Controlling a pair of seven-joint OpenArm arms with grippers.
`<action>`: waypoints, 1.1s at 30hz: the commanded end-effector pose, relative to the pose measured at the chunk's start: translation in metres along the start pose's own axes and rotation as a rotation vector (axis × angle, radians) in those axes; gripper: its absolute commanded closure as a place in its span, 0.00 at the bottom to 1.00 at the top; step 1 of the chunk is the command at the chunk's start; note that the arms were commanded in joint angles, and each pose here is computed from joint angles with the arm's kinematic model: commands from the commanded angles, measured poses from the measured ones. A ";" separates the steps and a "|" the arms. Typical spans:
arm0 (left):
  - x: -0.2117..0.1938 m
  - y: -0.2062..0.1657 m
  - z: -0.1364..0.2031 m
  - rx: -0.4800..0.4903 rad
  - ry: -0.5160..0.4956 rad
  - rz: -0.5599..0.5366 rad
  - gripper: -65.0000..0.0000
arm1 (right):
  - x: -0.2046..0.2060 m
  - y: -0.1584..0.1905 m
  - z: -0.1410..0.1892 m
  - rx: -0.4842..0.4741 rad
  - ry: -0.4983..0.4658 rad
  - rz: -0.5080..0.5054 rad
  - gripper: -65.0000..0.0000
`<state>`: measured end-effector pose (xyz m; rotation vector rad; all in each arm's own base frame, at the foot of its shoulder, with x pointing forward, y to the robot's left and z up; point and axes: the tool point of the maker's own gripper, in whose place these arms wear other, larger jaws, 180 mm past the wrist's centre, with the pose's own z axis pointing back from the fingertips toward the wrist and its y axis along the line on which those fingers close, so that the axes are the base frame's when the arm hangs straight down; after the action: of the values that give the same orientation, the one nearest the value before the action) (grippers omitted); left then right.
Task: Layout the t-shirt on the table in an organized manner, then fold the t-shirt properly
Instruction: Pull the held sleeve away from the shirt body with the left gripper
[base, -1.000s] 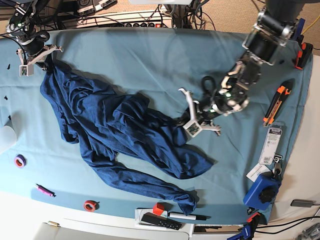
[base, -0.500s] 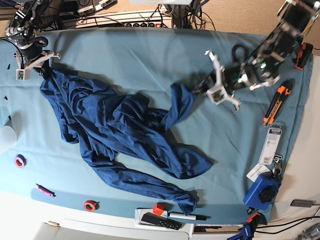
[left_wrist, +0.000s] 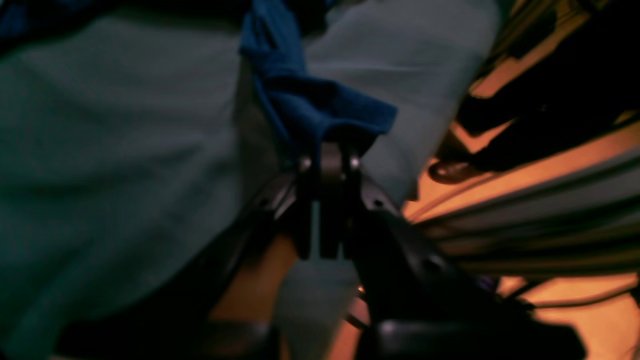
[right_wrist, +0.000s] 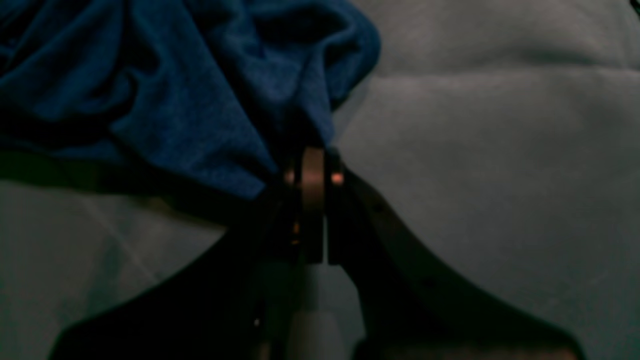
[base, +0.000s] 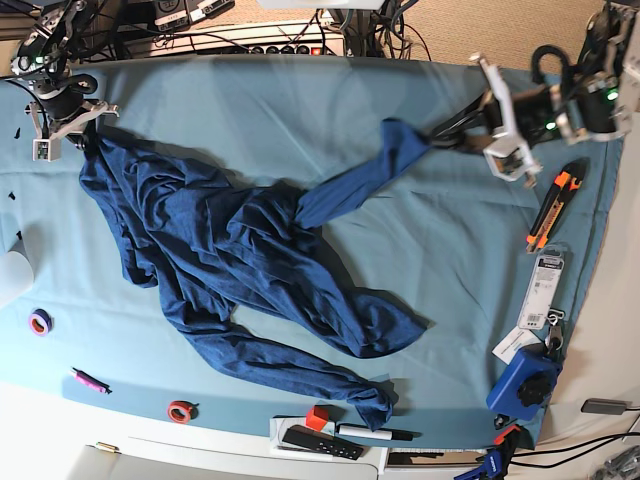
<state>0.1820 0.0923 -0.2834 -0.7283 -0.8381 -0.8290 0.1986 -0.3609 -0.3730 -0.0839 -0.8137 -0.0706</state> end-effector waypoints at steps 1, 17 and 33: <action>0.011 -0.003 0.008 -0.010 -0.033 0.006 1.00 | 0.017 -0.006 0.004 -0.011 -0.049 0.014 1.00; 0.011 -0.028 0.086 0.029 0.021 0.202 1.00 | 0.057 -0.060 0.017 -0.168 -0.079 0.085 1.00; 0.039 -0.002 0.134 0.338 -0.110 0.130 1.00 | 0.073 -0.082 0.022 -0.274 -0.118 0.108 1.00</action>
<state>0.1501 0.1904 -0.1936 -0.5107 -0.9675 -0.5040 0.2164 -0.4352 -0.3205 -0.3603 -0.8604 -0.0901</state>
